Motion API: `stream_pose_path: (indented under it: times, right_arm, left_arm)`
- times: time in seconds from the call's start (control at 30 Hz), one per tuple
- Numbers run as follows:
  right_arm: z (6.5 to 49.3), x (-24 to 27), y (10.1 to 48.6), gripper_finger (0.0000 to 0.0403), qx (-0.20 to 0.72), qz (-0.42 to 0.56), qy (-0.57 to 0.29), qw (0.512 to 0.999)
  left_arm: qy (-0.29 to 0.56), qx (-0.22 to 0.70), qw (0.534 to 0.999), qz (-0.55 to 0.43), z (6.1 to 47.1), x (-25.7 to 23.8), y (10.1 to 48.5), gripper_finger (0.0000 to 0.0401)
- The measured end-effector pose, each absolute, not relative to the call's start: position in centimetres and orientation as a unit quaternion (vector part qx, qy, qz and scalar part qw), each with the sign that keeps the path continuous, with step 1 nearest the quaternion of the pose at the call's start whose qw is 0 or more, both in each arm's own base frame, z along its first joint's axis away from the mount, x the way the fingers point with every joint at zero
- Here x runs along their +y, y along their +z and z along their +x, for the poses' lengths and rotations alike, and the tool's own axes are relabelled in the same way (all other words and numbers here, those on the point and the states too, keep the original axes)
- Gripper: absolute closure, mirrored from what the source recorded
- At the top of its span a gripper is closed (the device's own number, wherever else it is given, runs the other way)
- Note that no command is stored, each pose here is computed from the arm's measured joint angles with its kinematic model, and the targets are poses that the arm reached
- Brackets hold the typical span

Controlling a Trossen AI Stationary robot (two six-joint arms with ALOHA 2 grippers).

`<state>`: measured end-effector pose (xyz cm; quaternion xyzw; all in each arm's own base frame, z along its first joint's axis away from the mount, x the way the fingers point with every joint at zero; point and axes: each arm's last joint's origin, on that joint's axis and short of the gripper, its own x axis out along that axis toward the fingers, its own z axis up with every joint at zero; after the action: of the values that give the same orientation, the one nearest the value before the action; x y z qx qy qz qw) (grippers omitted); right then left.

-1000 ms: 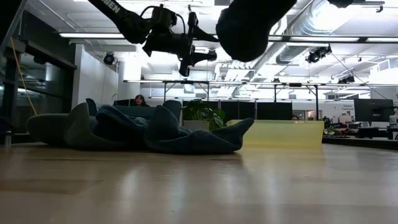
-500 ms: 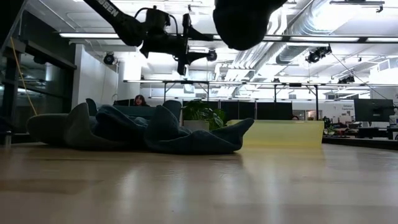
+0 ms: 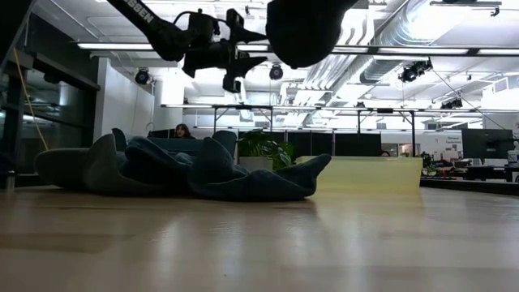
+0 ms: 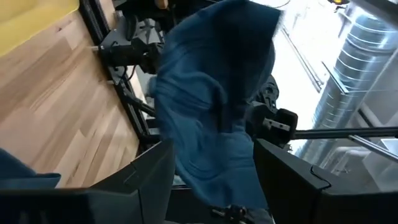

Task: Pick & Place hat
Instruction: Put the right blue cap into the yellow bin

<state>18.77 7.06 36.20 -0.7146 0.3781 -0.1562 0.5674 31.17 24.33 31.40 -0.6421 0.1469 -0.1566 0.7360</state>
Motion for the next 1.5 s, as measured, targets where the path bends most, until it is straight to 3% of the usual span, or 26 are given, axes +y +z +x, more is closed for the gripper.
stream_pose_path:
  times: [0.67,1.03,1.33,1.5]
  right_arm:
    - [19.0,9.7,34.9,0.0398,0.349,-0.775,-0.124,0.513]
    - [19.1,10.4,33.8,0.0398,0.331,-0.777,-0.119,0.522]
    - [18.9,11.0,33.9,0.0398,0.318,-0.778,-0.117,0.529]
    - [18.9,11.0,33.9,0.0398,0.317,-0.773,-0.121,0.537]
  left_arm:
    - [-0.126,0.163,0.743,-0.637,31.3,24.2,30.2,0.0187]
    - [-0.165,0.189,0.747,-0.616,32.8,22.0,30.1,0.0187]
    - [-0.107,0.189,0.764,-0.608,32.9,21.8,29.1,0.0187]
    - [-0.125,0.201,0.758,-0.608,33.2,21.3,29.1,0.0187]
